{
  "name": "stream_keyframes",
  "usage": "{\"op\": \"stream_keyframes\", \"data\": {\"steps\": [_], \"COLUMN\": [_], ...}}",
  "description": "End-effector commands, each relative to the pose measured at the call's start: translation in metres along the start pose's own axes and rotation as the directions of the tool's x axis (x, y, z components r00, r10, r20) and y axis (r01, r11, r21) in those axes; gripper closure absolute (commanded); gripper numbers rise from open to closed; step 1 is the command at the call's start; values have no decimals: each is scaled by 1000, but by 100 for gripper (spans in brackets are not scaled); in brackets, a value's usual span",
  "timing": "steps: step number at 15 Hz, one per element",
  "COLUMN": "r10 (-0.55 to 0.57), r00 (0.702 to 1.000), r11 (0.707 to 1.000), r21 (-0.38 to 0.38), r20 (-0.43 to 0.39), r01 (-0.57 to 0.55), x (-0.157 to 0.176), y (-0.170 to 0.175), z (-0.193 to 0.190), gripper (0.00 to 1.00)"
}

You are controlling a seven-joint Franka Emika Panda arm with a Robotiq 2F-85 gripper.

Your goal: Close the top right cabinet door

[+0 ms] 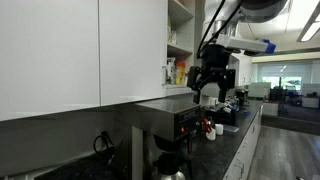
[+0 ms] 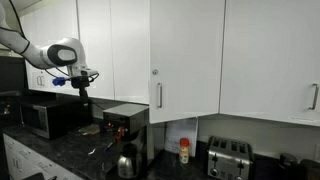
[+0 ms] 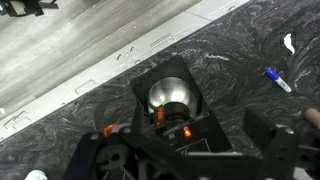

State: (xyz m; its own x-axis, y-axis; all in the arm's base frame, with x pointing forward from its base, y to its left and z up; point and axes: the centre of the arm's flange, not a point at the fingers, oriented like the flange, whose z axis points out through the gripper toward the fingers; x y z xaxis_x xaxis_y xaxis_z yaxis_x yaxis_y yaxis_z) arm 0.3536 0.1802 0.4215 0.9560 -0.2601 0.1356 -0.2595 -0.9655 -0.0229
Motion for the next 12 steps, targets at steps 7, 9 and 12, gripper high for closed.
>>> {"op": "stream_keyframes", "data": {"steps": [7, 9, 12], "r10": [0, 0, 9], "r00": [1000, 1000, 1000], "r11": [1000, 1000, 1000], "r21": [0, 0, 4], "r20": [0, 0, -15], "r01": [0, 0, -9], "x": [0, 0, 4], "y": [0, 0, 6], "z": [0, 0, -12], "gripper": [0, 0, 0]}}
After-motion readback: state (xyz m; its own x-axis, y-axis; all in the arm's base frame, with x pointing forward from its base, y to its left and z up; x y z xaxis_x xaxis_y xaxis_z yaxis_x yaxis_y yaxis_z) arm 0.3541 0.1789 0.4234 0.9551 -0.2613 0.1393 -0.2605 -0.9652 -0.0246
